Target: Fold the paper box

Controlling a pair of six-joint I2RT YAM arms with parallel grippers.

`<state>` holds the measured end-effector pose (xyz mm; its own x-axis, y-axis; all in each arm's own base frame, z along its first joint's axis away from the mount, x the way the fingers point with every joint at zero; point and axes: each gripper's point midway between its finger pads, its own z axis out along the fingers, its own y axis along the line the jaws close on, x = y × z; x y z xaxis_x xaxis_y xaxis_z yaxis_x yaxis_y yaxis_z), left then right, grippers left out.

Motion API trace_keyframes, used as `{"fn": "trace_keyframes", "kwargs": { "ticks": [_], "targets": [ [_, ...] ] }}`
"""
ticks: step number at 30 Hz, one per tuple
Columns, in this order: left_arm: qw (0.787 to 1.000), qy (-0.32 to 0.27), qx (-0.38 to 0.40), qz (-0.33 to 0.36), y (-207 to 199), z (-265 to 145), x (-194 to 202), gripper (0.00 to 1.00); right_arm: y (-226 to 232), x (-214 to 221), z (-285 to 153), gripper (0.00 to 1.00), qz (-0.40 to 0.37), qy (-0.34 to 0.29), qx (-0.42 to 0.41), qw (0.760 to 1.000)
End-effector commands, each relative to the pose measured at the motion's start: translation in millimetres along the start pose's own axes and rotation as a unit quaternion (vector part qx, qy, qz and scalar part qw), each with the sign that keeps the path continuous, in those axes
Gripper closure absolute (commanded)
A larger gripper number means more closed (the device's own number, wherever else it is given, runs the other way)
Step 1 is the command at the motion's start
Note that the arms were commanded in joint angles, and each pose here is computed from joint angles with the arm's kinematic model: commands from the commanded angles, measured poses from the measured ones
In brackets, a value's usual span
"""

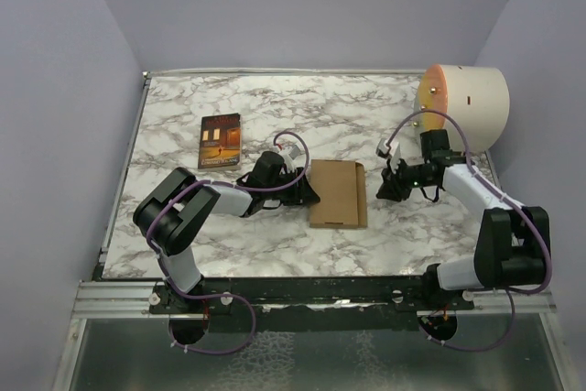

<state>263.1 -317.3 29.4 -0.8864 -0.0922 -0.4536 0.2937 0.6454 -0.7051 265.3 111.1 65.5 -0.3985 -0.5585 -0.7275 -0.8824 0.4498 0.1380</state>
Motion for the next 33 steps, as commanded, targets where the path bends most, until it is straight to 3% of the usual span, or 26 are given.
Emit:
{"fn": "trace_keyframes", "kwargs": {
  "ticks": [1,5,12,17,23,33],
  "targets": [
    [0.991,0.078,-0.107,-0.015,59.3,-5.2,56.4,0.59,-5.5,-48.6,-7.3,0.77,0.042,-0.069,-0.012,0.997],
    [0.991,0.077,-0.107,-0.015,59.1,-5.1,56.3,0.59,1.6,-74.3,-12.6,0.63,0.104,-0.110,-0.034,0.988],
    [0.991,0.077,-0.106,-0.012,56.9,-5.7,53.9,0.58,11.2,-67.9,2.4,0.21,0.231,-0.149,-0.044,0.960],
    [0.991,0.077,-0.106,-0.013,56.8,-4.3,53.0,0.59,8.0,-52.0,17.2,0.19,0.340,-0.133,-0.038,0.930],
    [0.991,0.076,-0.106,-0.013,57.1,-3.7,53.0,0.59,-1.0,-36.4,28.0,0.17,0.412,-0.118,-0.007,0.904],
    [0.992,0.075,-0.104,-0.014,56.8,-3.8,53.3,0.59,-8.2,-20.0,42.1,0.18,0.450,-0.091,0.000,0.888]
  ]
}}
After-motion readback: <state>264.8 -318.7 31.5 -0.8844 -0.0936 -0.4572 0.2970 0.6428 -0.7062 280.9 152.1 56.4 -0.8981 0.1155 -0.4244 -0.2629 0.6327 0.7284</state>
